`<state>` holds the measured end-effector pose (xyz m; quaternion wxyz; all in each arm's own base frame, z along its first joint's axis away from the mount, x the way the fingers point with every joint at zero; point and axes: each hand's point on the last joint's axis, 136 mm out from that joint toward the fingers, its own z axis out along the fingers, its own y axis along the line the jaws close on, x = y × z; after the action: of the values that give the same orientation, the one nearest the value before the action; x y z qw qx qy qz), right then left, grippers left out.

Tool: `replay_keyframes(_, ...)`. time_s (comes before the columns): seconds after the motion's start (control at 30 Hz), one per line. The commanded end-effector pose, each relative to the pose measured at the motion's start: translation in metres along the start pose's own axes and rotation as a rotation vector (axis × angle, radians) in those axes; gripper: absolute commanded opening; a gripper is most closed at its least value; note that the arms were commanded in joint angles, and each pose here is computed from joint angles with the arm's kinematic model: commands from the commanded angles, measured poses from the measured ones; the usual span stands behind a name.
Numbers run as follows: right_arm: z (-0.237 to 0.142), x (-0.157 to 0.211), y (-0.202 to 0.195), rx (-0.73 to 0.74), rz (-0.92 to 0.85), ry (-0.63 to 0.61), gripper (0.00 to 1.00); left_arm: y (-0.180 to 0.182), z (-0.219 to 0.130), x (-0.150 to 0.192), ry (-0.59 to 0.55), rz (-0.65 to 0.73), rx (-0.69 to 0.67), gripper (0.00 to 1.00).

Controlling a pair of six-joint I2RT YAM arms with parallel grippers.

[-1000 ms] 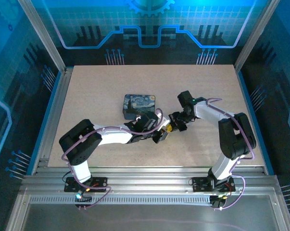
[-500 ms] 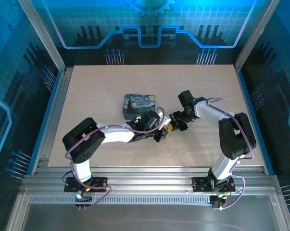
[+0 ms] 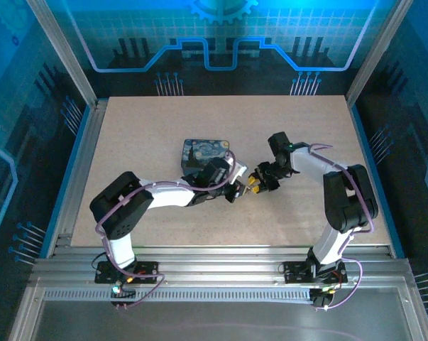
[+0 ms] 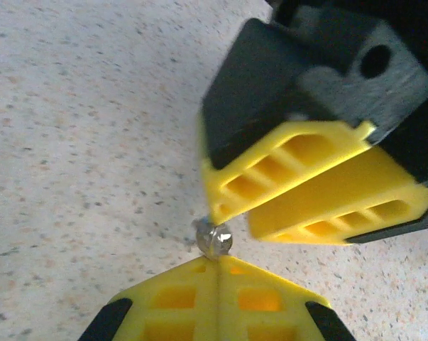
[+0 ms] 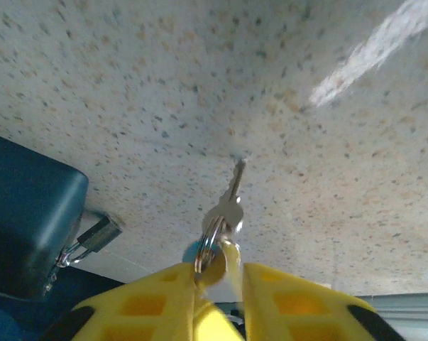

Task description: Unlock the padlock with the key

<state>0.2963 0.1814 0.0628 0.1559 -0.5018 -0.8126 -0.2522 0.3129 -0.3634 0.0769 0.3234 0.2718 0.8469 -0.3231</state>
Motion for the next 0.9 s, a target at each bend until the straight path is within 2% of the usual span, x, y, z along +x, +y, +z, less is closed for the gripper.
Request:
replay_keyframes(0.0,-0.001,-0.008,-0.002,-0.002,-0.032,0.011,0.28,-0.003,-0.013,-0.014,-0.049,-0.069,0.099,0.0)
replay_keyframes(0.17,-0.011,-0.018,0.003,-0.014,-0.15,-0.024,0.31,0.003,-0.017,-0.015,-0.056,-0.182,0.21,0.0)
replay_keyframes(0.27,-0.018,-0.026,0.011,-0.03,-0.279,-0.047,0.31,0.007,-0.018,-0.013,-0.044,-0.201,0.203,0.0)
replay_keyframes(0.37,-0.031,-0.037,0.012,0.026,-0.462,-0.125,0.3,0.009,-0.021,-0.012,-0.017,-0.223,0.171,0.0)
replay_keyframes(0.43,-0.034,-0.039,0.014,0.063,-0.582,-0.14,0.3,0.013,-0.024,-0.011,-0.01,-0.249,0.137,0.04)
replay_keyframes(0.53,-0.028,-0.038,0.013,0.094,-0.699,-0.11,0.33,0.015,-0.035,-0.013,-0.023,-0.279,0.103,0.1)
replay_keyframes(0.73,-0.004,-0.037,0.013,0.188,-0.875,-0.076,0.49,0.017,-0.057,-0.018,-0.028,-0.28,0.035,0.12)
replay_keyframes(0.87,0.013,-0.028,0.013,0.251,-0.937,-0.064,0.52,0.02,-0.069,-0.019,-0.038,-0.27,-0.01,0.13)
